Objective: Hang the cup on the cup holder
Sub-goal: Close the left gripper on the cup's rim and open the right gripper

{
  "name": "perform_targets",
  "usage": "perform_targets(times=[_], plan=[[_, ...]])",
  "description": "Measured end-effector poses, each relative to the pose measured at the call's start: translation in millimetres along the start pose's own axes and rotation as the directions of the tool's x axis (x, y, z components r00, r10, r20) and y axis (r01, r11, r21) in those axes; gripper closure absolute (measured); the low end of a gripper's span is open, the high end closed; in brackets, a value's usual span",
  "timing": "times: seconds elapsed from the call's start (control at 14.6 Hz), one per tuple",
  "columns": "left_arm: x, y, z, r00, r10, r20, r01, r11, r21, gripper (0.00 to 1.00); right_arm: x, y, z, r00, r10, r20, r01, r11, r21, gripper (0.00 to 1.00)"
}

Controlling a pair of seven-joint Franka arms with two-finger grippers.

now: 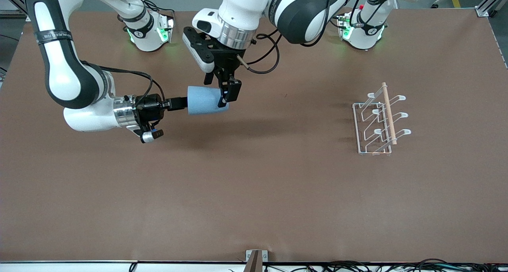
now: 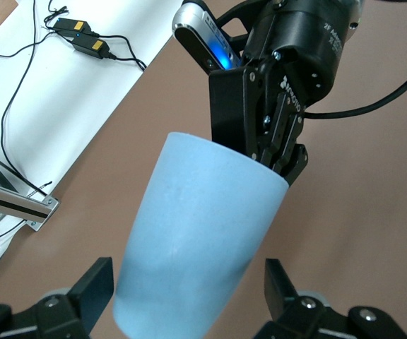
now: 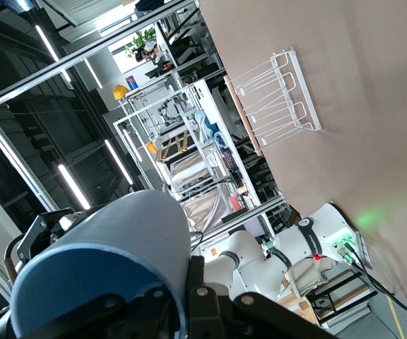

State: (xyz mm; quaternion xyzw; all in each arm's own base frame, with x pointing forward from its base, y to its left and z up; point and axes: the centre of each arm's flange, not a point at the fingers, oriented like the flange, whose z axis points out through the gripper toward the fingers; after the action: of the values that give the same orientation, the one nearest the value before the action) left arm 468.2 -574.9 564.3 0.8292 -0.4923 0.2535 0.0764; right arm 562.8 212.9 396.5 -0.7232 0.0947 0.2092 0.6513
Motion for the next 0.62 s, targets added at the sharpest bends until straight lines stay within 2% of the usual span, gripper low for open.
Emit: perform_targets(times=[0.27, 0.62], plan=[[2, 0, 9, 1.000, 0.010, -0.021, -0.010, 1.000, -0.001, 0.05, 0, 2, 3, 1.000, 0.003, 0.000, -0.003, 1.000, -0.003, 0.94], [1, 1, 16, 0.996, 0.082, -0.023, -0.082, 0.997, -0.003, 0.09, 2, 7, 2, 1.000, 0.014, -0.005, -0.014, 1.000, -0.004, 0.94]])
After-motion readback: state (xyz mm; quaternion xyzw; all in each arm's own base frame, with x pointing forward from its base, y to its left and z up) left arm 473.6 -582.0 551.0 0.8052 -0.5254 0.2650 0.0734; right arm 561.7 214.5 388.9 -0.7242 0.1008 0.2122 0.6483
